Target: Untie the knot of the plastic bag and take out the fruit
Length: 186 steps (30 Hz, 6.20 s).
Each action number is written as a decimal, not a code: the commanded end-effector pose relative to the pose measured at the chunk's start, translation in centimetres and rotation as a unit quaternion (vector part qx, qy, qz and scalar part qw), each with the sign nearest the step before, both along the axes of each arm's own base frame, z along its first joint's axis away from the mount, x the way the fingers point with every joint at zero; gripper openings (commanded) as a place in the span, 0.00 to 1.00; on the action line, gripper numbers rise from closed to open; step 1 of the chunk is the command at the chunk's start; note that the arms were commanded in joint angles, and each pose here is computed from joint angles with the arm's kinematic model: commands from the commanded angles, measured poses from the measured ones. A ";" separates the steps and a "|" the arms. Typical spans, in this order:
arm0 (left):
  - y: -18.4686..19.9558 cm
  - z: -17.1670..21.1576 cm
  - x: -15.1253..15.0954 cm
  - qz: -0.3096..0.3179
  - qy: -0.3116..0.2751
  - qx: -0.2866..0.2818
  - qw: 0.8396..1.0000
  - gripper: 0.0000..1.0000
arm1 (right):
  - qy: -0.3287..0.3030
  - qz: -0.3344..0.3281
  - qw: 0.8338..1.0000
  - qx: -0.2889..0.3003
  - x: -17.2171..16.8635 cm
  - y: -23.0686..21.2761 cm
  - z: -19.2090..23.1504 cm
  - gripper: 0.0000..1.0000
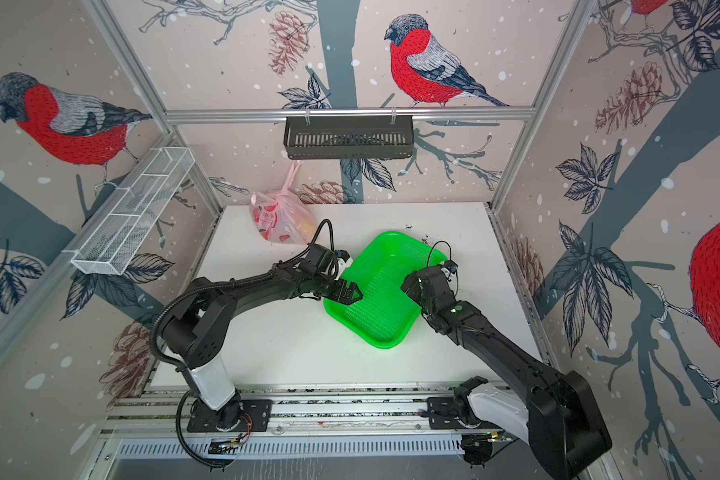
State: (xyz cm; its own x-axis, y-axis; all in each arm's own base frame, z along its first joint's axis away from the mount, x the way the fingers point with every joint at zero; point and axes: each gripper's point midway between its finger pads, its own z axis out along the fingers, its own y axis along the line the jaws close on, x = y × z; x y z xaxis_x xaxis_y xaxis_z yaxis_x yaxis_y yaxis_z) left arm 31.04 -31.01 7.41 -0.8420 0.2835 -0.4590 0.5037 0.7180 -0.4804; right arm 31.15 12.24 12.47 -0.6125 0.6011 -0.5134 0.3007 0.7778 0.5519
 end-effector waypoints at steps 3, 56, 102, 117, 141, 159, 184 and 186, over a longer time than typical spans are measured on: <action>-0.5 2.6 0.0 0.046 -0.007 -0.041 0.998 0.95 | 0.002 0.049 0.998 -0.027 1.7 0.8 0.2 0.91; 0.2 1.0 6.5 0.141 -0.019 0.134 0.981 0.41 | -0.005 0.119 0.972 -0.201 4.9 -2.0 2.0 0.89; 2.5 -1.1 -3.4 0.259 0.022 0.185 0.948 0.32 | -0.048 0.057 0.988 -0.133 2.4 -5.7 3.9 0.89; 5.2 8.2 2.3 0.303 -0.084 0.192 0.930 0.63 | -0.051 0.064 0.989 -0.125 2.4 -5.4 5.1 0.89; 23.9 17.2 22.0 0.445 -0.202 0.093 0.867 0.69 | -0.054 0.071 0.987 -0.137 5.2 -3.6 5.4 0.86; 24.4 7.7 31.6 0.442 -0.181 0.168 0.863 0.62 | -0.049 0.078 0.984 -0.156 9.3 -2.6 5.4 0.86; 21.5 6.0 22.6 0.392 -0.111 0.081 0.910 0.02 | -0.049 0.079 0.985 -0.142 8.3 -2.3 4.3 0.84; 20.9 5.7 19.8 0.381 -0.098 0.070 0.917 0.02 | -0.045 0.085 0.986 -0.138 8.1 -2.0 3.7 0.83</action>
